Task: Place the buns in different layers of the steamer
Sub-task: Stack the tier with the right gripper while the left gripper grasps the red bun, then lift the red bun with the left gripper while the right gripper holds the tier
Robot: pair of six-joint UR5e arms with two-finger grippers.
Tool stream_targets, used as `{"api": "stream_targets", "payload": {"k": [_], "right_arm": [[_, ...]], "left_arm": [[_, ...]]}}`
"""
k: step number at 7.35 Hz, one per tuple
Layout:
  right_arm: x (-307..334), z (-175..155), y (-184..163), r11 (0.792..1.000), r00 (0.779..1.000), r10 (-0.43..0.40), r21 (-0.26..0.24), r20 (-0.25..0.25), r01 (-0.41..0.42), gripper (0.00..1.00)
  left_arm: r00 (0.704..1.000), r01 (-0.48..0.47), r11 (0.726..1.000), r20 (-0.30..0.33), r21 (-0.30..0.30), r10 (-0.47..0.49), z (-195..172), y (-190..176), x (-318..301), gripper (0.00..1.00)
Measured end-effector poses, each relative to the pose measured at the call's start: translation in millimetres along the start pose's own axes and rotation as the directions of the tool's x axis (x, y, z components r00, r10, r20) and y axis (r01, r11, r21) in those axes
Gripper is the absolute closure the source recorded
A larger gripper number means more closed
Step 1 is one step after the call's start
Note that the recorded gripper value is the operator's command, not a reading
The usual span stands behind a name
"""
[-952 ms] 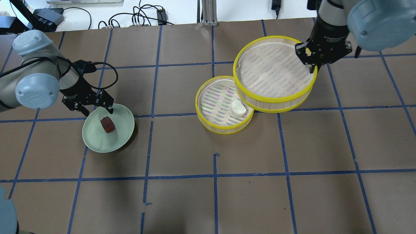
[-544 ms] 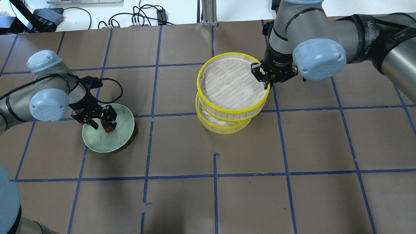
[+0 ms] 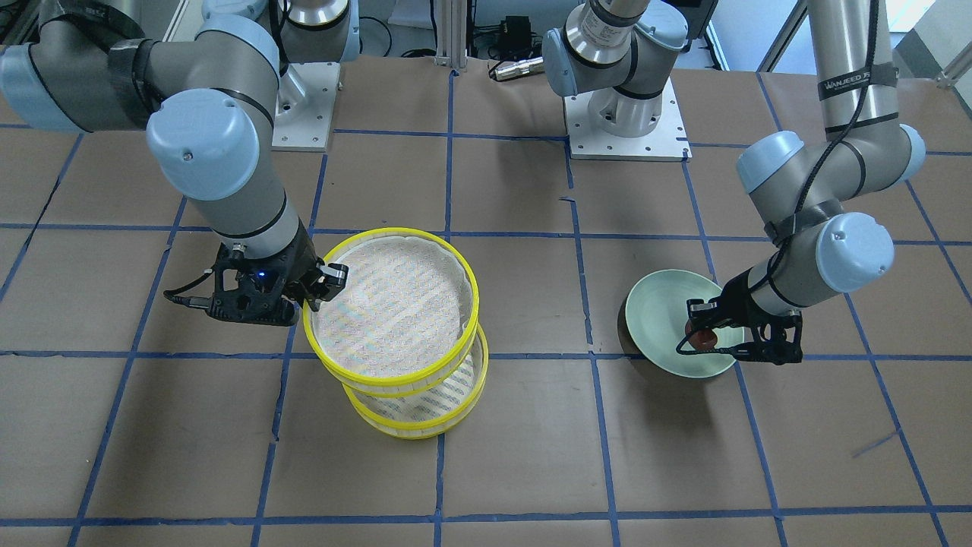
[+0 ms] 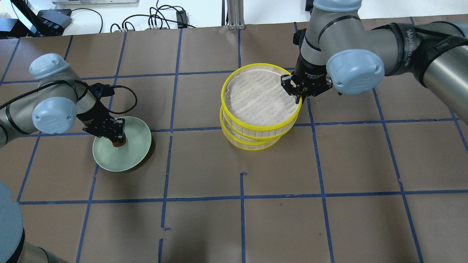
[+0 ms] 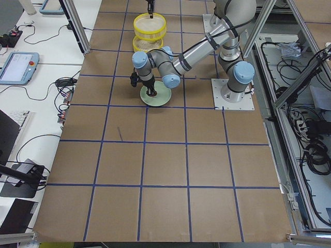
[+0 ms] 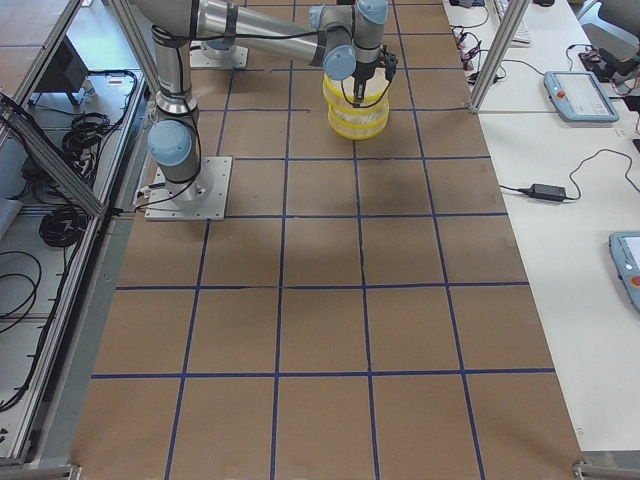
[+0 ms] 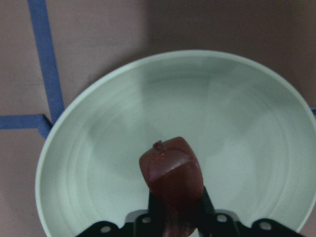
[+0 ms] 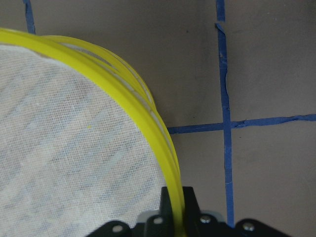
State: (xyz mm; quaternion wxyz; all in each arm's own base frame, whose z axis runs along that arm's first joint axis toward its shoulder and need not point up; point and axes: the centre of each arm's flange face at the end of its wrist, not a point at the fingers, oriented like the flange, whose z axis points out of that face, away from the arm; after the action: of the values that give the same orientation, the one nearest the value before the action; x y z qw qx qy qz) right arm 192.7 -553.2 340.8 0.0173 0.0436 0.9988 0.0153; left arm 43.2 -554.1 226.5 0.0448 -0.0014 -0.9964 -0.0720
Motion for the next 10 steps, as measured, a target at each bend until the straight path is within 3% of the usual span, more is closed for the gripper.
{"api": "stream_targets", "payload": {"k": [2,4,7,10], "right_arm": [[3,4,-5,1.000,0.999,0.007,0.017,-0.039,-0.007,0.84],[-4,14,-11,0.997,0.997,0.055,0.054,-0.051,-0.053,0.84],[-35,31,-7,0.993,0.995,0.094,0.072,-0.037,-0.091,0.84],[-40,45,-6,0.994,0.994,0.101,0.050,-0.043,-0.098,0.84]], "left_arm": [[0.999,0.034,0.998,0.009,0.054,-0.034,-52,-2,44,1.00],[0.994,0.107,0.989,-0.028,0.103,-0.105,-82,1,116,1.00],[0.984,0.162,0.977,-0.101,0.137,-0.149,-105,2,179,1.00],[0.982,0.170,0.974,-0.113,0.150,-0.154,-113,5,188,1.00]]}}
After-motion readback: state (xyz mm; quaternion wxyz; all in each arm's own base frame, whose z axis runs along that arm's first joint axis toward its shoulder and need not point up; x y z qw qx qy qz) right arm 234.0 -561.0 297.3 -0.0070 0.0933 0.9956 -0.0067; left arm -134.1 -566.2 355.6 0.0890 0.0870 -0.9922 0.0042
